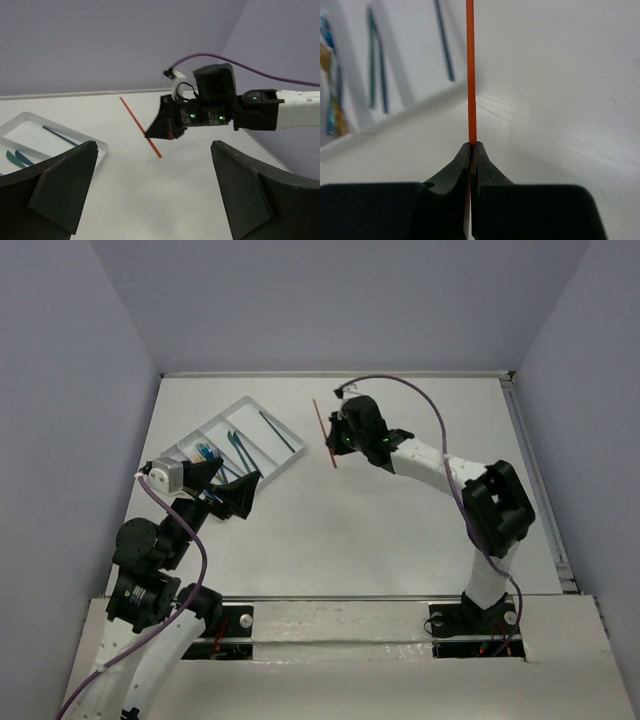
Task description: Sort the eating utensils into containers
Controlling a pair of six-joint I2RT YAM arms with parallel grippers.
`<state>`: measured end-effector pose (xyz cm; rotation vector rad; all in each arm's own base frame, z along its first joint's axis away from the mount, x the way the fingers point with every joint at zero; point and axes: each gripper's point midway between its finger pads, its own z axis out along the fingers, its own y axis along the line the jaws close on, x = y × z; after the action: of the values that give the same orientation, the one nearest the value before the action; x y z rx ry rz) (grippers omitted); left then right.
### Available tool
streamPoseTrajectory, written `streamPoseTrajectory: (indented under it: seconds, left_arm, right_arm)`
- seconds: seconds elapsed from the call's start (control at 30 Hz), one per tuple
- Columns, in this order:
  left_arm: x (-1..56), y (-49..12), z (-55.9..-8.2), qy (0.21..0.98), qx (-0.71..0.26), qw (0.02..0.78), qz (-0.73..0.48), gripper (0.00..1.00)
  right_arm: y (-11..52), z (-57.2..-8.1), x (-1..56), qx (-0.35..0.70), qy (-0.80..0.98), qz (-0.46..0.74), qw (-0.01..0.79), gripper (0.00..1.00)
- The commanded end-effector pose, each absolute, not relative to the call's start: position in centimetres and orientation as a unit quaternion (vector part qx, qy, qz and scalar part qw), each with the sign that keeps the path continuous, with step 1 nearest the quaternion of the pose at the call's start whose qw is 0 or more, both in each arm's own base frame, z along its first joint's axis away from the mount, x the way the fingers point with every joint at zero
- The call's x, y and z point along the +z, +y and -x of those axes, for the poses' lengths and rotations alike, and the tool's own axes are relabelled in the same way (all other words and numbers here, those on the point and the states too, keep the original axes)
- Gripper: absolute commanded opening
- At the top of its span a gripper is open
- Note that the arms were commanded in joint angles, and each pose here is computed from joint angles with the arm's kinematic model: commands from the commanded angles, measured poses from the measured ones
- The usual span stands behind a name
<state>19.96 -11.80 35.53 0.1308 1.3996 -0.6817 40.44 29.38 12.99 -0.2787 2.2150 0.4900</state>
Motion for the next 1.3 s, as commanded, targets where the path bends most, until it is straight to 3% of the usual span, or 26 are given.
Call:
streamPoseTrajectory:
  seconds: [0.0, 0.07, 0.1, 0.2, 0.23, 0.27, 0.37, 0.57, 0.67, 0.7, 0.8, 0.93, 1.07, 1.2, 1.27]
  left_arm:
    - [38.2, -11.5, -19.3, 0.6, -0.313, 0.734, -0.061, 0.99]
    - [38.2, -11.5, -19.3, 0.6, -0.312, 0.734, -0.062, 0.99]
    - [38.2, -11.5, -19.3, 0.599, -0.312, 0.735, -0.06, 0.99]
    - [38.3, -11.4, -19.3, 0.599, -0.311, 0.736, -0.059, 0.99]
    - [38.3, -11.4, -19.3, 0.599, -0.311, 0.736, -0.06, 0.99]
    - [38.3, -11.4, -19.3, 0.598, -0.311, 0.736, -0.06, 0.99]
    - [38.1, -11.7, -19.4, 0.602, -0.314, 0.732, -0.064, 0.99]
    - [37.9, -12.0, -19.5, 0.605, -0.316, 0.728, -0.067, 0.99]
    - [37.9, -12.0, -19.6, 0.606, -0.315, 0.728, -0.067, 0.99]
    - [37.9, -12.0, -19.6, 0.606, -0.314, 0.728, -0.066, 0.99]
    - [37.8, -12.0, -19.7, 0.607, -0.313, 0.728, -0.064, 0.99]
    - [37.5, -11.8, -20.3, 0.613, -0.306, 0.726, -0.058, 0.99]
    - [37.1, -11.5, -20.8, 0.621, -0.295, 0.725, -0.055, 0.99]
    - [37.3, -11.1, -20.8, 0.616, -0.289, 0.731, -0.049, 0.99]
    - [37.4, -11.0, -20.7, 0.612, -0.287, 0.735, -0.052, 0.99]
  right_arm:
    - [39.3, -44.2, 16.7, 0.284, 0.813, 0.193, 0.47, 0.0]
    - [42.6, -46.0, 20.3, 0.314, 0.78, 0.217, 0.496, 0.0]
    - [43.6, -46.6, 16.4, 0.306, 0.802, 0.227, 0.46, 0.0]
    - [47.0, -48.5, 19.1, 0.34, 0.773, 0.238, 0.48, 0.0]
    - [47.7, -48.9, 16.0, 0.338, 0.786, 0.242, 0.457, 0.0]
    - [49.1, -49.4, 18.4, 0.352, 0.767, 0.245, 0.477, 0.0]
    - [50.3, -50.1, 14.5, 0.341, 0.784, 0.247, 0.456, 0.0]
    - [50.6, -50.5, 13.4, 0.342, 0.78, 0.246, 0.464, 0.02]
    - [50.4, -50.3, 13.2, 0.336, 0.781, 0.254, 0.461, 0.25]
    - [50.3, -50.3, 14.0, 0.338, 0.778, 0.253, 0.466, 0.38]
    - [49.8, -50.0, 14.6, 0.337, 0.778, 0.247, 0.47, 0.58]
    - [49.3, -49.5, 19.0, 0.349, 0.756, 0.242, 0.498, 0.7]
    - [47.4, -49.1, 19.8, 0.33, 0.763, 0.215, 0.513, 0.79]
    - [42.8, -46.6, 28.5, 0.342, 0.702, 0.153, 0.605, 1.0]
    - [39.4, -45.2, 27.0, 0.314, 0.715, 0.116, 0.613, 1.0]
